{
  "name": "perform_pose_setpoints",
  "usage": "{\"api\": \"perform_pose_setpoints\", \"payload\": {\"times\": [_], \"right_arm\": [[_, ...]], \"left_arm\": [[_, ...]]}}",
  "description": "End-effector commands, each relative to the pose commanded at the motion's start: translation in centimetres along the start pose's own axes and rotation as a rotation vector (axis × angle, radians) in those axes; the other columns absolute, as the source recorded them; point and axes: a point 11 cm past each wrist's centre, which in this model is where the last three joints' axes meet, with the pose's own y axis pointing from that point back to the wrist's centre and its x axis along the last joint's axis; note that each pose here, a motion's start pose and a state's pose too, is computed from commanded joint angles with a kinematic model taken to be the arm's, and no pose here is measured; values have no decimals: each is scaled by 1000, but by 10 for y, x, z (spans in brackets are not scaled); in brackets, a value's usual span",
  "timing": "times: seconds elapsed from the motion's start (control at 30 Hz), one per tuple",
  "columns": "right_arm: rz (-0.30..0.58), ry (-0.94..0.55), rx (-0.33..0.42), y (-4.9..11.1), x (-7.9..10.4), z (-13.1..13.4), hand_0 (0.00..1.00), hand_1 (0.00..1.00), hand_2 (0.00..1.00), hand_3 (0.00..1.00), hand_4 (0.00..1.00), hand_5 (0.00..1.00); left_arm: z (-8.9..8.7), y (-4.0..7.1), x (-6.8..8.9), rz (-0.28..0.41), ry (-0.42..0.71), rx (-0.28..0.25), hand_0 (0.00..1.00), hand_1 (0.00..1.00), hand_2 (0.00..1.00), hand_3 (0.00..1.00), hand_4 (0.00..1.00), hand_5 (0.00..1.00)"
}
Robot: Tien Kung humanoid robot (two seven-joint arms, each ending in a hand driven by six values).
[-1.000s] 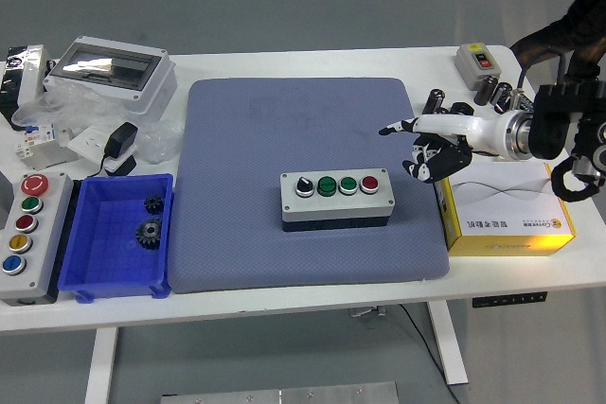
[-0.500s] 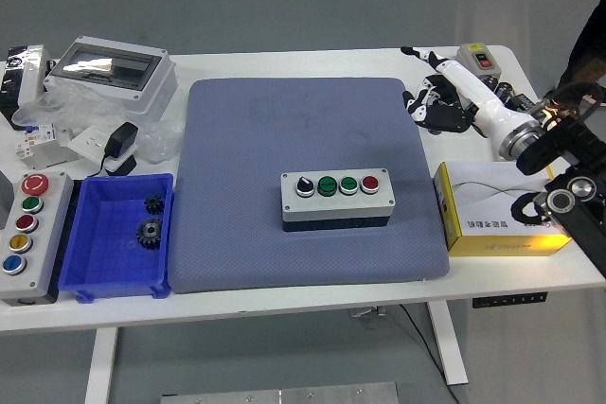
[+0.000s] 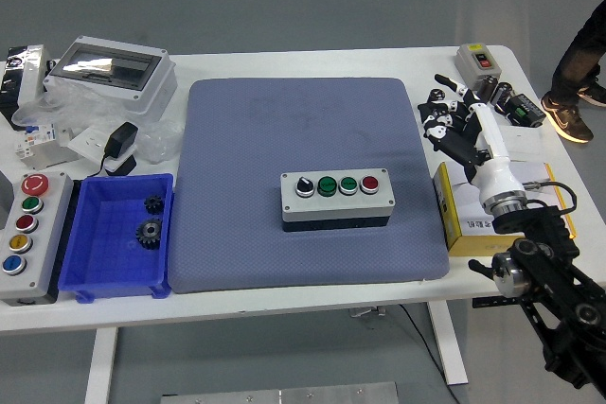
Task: Pick up the button,place it on the desk,press the button,press the button
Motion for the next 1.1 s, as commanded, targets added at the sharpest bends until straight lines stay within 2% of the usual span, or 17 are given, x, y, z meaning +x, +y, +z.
{"api": "perform_pose_setpoints", "payload": {"times": [0.13,0.17,0.33,0.37,0.53,0.57,0.73,0.77,1.1], "right_arm": [[23,-88,-7,1,7,1,642,692,724,759,643,256],[28,-101,-8,1,8,1,794,785,792,813,750,501],[39,-129,-15,2,10,3,794,785,792,813,750,501],[41,-133,-16,2,11,3,801,788,792,815,821,636],[48,-138,-9,2,14,0,801,788,792,815,821,636],[49,-137,-6,2,15,-1,805,785,787,815,886,832],[69,-135,20,3,23,-9,805,785,787,815,886,832],[75,-134,27,4,25,-11,814,788,787,809,902,938],[119,-116,81,3,43,-29,819,785,784,797,904,939]], "left_arm": [[0,0,2,4,1,0,666,629,554,592,610,202],[0,0,2,4,2,0,666,629,555,592,611,205],[0,0,2,2,1,0,666,629,555,592,611,205],[0,0,1,2,1,0,666,629,556,593,611,205],[-1,0,0,-1,1,1,666,629,556,593,611,205],[-1,0,0,-2,2,2,666,629,557,594,611,207],[0,0,-2,-6,3,-3,666,629,557,594,611,207],[1,0,-2,-7,4,-5,666,629,558,594,612,208],[3,0,-4,-12,26,-12,666,629,559,593,612,208]]}}
